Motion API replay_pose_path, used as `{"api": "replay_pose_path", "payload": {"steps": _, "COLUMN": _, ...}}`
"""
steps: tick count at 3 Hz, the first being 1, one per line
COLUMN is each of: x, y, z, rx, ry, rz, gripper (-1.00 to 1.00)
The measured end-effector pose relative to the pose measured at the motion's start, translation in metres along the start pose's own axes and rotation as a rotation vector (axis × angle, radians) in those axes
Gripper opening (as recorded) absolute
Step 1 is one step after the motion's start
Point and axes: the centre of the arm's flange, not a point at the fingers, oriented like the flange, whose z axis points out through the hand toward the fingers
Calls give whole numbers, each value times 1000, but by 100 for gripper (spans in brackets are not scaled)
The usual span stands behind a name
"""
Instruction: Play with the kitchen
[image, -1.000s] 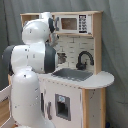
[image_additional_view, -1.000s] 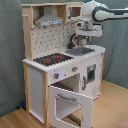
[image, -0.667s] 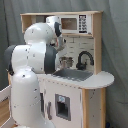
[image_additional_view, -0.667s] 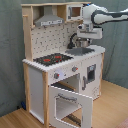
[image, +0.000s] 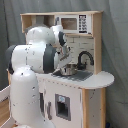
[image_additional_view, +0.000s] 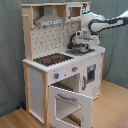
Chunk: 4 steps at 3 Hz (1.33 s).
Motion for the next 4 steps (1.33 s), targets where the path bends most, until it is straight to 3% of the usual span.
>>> {"api": "replay_pose_path", "payload": {"steps": 1, "x": 13, "y": 12, "z": 20, "rx": -35, "ry": -2, "rz": -4, "gripper": -100}}
{"api": "replay_pose_path", "payload": {"steps": 2, "x": 20, "y": 11, "z": 34, "rx": -31, "ry": -28, "rz": -7, "gripper": -100}}
{"api": "replay_pose_path", "payload": {"steps": 3, "x": 21, "y": 11, "z": 34, "rx": -31, "ry": -28, "rz": -7, "gripper": 100}}
{"api": "replay_pose_path", "payload": {"steps": 4, "x": 33, "y": -24, "z": -13, "rx": -60, "ry": 92, "rz": -76, "gripper": 100}}
